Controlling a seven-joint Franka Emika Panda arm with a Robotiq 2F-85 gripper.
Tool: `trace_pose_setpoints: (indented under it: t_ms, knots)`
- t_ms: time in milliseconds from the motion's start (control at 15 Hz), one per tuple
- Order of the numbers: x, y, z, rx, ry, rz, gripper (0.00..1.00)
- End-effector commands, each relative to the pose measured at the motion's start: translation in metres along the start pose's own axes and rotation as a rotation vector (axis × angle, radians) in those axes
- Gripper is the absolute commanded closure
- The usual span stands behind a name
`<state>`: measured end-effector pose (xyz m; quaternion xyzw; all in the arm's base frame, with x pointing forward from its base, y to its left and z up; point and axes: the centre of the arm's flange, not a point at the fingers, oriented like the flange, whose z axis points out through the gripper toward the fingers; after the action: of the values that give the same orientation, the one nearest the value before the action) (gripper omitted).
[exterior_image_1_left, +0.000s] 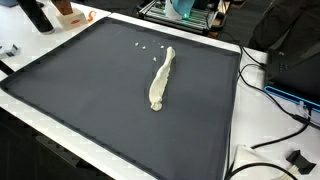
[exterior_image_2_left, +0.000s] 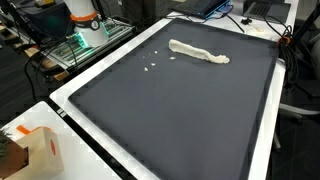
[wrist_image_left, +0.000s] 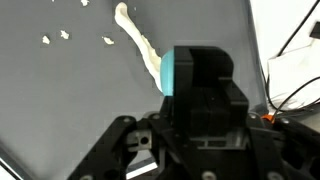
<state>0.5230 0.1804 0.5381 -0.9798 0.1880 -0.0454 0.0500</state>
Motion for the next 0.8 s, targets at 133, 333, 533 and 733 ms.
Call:
trace_pose_setpoints:
  t_ms: [133, 333, 533, 733]
  knots:
    - [0.000, 0.000, 0.000, 0.000, 0.000, 0.000, 0.50]
    - [0.005, 0.003, 0.004, 0.034, -0.050, 0.005, 0.75]
    - [0.031, 0.026, 0.020, 0.163, -0.156, -0.013, 0.75]
    - [0.064, 0.057, 0.041, 0.280, -0.197, -0.111, 0.75]
